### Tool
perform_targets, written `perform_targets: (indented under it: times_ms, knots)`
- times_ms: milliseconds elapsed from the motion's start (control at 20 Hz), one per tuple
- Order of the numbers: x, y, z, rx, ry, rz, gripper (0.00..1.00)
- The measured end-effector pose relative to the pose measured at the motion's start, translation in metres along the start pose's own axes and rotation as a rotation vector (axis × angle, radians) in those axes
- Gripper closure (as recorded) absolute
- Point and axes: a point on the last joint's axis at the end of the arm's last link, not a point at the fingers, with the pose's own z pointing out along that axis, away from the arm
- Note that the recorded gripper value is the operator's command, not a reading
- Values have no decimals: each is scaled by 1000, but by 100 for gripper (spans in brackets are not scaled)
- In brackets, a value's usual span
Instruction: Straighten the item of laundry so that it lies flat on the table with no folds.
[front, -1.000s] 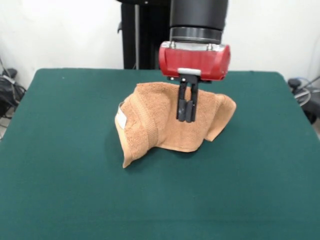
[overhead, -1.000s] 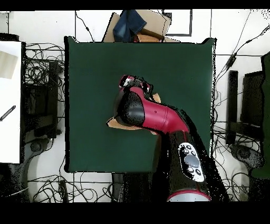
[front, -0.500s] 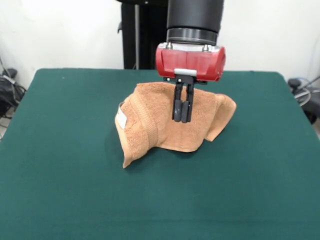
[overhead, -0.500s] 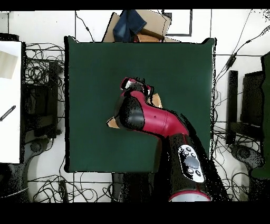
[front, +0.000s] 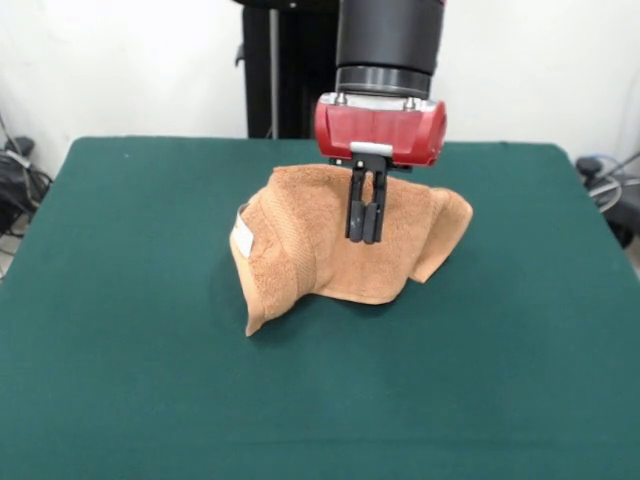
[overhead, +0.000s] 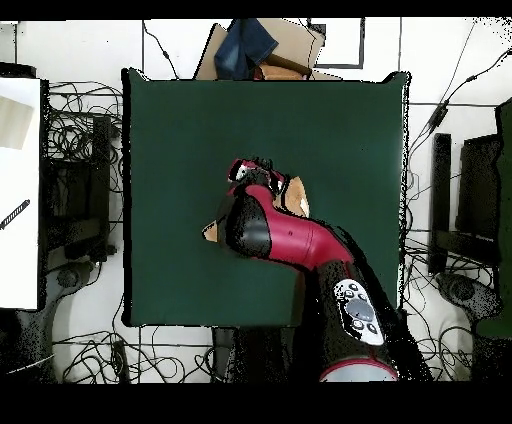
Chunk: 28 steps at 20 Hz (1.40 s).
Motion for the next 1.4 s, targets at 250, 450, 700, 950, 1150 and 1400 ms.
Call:
perform_targets:
  times_ms: [250, 450, 700, 950, 1150, 1400]
  knots:
    - [17, -5, -5, 6, 33, 3, 100]
    - [28, -12, -10, 13, 55, 11, 100]
    - [41, -28, -19, 24, 80, 10, 100]
    - [54, -41, -30, 29, 99, -2, 100]
    - [58, -51, -34, 32, 107, -4, 100]
    - [68, -60, -37, 32, 124, -15, 100]
